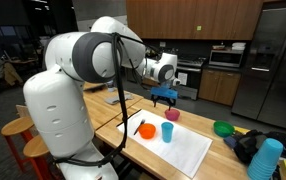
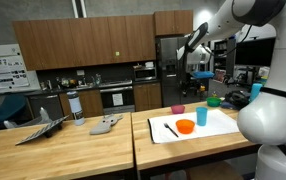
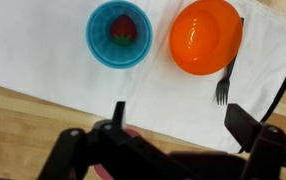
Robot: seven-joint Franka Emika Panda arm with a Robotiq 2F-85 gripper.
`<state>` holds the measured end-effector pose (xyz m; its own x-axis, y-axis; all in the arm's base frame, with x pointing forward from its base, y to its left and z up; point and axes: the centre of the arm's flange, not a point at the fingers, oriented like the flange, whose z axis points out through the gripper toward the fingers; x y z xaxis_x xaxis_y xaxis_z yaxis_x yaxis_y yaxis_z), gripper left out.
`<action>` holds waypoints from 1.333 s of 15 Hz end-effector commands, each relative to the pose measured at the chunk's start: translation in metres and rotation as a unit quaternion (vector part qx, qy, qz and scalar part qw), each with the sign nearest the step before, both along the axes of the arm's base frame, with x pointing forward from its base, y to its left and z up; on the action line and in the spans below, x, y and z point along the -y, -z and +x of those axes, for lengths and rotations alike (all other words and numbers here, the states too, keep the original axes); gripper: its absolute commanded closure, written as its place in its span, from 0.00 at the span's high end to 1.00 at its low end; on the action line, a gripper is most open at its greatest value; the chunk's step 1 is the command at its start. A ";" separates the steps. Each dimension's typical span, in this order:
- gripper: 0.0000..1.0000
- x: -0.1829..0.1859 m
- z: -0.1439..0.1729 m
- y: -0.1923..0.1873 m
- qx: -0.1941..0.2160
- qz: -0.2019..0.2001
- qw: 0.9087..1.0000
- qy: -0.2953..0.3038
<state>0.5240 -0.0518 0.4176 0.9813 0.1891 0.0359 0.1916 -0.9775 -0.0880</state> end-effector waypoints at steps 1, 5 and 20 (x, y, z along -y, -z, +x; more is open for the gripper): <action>1.00 -0.002 0.002 -0.002 0.013 0.000 1.000 -0.004; 1.00 -0.004 0.003 0.000 0.010 0.000 1.000 -0.004; 1.00 0.030 -0.011 0.035 -0.015 0.033 0.982 0.185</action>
